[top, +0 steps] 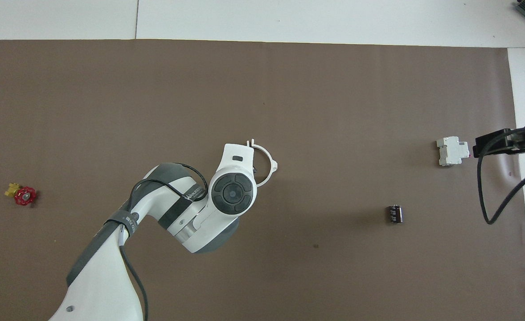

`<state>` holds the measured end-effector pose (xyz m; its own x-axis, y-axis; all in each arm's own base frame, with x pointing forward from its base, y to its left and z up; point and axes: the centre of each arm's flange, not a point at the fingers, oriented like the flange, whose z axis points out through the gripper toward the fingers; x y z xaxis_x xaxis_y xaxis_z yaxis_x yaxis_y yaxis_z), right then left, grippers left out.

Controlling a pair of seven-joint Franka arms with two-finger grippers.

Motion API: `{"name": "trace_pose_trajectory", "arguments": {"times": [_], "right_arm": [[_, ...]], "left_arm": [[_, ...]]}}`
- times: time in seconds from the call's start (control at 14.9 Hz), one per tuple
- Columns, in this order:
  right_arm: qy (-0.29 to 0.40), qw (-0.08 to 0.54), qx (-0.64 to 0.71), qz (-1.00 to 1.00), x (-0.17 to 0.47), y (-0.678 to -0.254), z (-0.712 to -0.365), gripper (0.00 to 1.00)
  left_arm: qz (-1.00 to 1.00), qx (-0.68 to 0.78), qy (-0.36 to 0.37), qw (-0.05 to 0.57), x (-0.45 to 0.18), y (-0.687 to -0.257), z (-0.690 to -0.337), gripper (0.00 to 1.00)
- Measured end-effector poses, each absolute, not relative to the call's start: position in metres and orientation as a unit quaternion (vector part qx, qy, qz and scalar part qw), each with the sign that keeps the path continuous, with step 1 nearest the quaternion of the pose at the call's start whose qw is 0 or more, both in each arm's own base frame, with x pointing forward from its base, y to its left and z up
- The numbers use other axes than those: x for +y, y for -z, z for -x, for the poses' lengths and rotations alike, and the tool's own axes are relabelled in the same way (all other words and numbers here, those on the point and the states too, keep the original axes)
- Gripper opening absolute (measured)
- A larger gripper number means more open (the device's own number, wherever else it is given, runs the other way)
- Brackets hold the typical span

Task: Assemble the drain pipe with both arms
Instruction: 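Press the held half-ring against the other to close the ring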

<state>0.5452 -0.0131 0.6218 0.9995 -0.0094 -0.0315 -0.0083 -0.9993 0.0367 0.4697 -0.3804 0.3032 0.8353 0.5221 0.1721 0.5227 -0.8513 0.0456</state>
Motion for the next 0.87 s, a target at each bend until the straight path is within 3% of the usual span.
{"name": "trace_pose_trajectory", "arguments": {"times": [0.87], "right_arm": [[0.016,0.018,-0.004,-1.0,-0.0131,-0.6218,-0.5452,1.0]], "left_arm": [[0.958,-0.272,0.095,-0.003,-0.3801,-0.3011,-0.4739,0.07]]}}
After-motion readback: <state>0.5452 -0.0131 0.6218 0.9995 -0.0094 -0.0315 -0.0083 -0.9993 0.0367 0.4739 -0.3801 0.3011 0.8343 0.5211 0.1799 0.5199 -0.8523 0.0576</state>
